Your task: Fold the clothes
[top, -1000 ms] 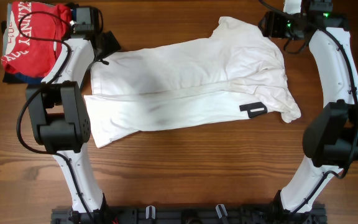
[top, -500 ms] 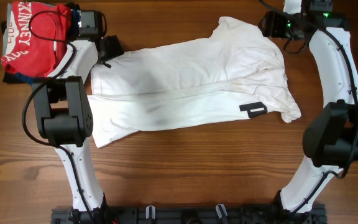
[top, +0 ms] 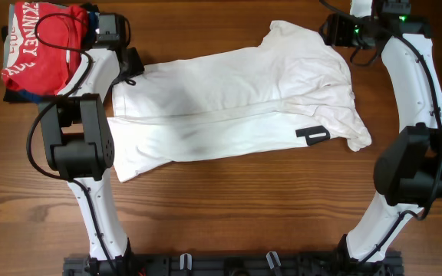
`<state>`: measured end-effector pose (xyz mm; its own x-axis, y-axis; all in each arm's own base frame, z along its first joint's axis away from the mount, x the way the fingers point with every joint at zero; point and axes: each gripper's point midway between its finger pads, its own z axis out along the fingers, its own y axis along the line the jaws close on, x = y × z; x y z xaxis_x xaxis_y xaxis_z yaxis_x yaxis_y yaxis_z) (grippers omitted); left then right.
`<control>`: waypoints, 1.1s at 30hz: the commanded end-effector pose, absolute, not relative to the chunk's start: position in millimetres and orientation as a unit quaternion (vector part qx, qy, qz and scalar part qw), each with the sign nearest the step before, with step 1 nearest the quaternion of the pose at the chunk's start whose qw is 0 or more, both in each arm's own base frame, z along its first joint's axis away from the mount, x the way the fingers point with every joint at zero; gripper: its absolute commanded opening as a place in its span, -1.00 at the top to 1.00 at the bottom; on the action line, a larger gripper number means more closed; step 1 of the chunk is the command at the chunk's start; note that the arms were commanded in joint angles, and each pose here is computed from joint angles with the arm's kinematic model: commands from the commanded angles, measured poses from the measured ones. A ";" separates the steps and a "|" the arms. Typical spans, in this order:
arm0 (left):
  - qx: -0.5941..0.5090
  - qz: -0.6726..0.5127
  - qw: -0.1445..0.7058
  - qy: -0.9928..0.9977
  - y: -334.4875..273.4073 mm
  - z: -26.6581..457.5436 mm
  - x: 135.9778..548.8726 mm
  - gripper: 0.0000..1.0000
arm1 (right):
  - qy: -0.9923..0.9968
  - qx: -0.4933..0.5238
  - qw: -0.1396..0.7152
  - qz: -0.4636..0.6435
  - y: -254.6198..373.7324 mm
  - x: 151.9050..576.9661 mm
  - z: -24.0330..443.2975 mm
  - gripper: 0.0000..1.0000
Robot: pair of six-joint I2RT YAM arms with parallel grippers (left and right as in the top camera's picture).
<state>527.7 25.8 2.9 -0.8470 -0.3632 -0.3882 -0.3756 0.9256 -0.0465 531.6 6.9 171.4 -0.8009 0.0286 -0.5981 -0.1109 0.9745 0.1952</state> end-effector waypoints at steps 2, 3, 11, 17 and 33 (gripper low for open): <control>-0.193 0.013 0.147 0.970 21.1 -25.5 508.0 0.87 | 0.942 -0.019 0.317 0.108 7.1 536.0 169.4 -0.32; -0.193 0.014 0.142 0.971 21.1 -26.2 505.7 0.92 | 0.942 -0.020 0.318 0.110 7.7 536.5 169.9 -0.32; -0.206 0.020 0.106 0.973 20.6 -12.7 483.3 0.92 | 0.918 -0.019 0.375 0.125 12.9 562.5 186.1 -0.31; -0.204 0.018 0.108 0.973 15.3 -4.3 482.1 0.92 | 0.915 -0.013 0.380 0.137 23.8 588.2 149.5 -0.29; -0.205 0.017 0.106 0.973 9.0 -4.7 481.1 0.92 | 0.926 0.070 0.348 0.132 -11.0 614.5 41.5 -0.33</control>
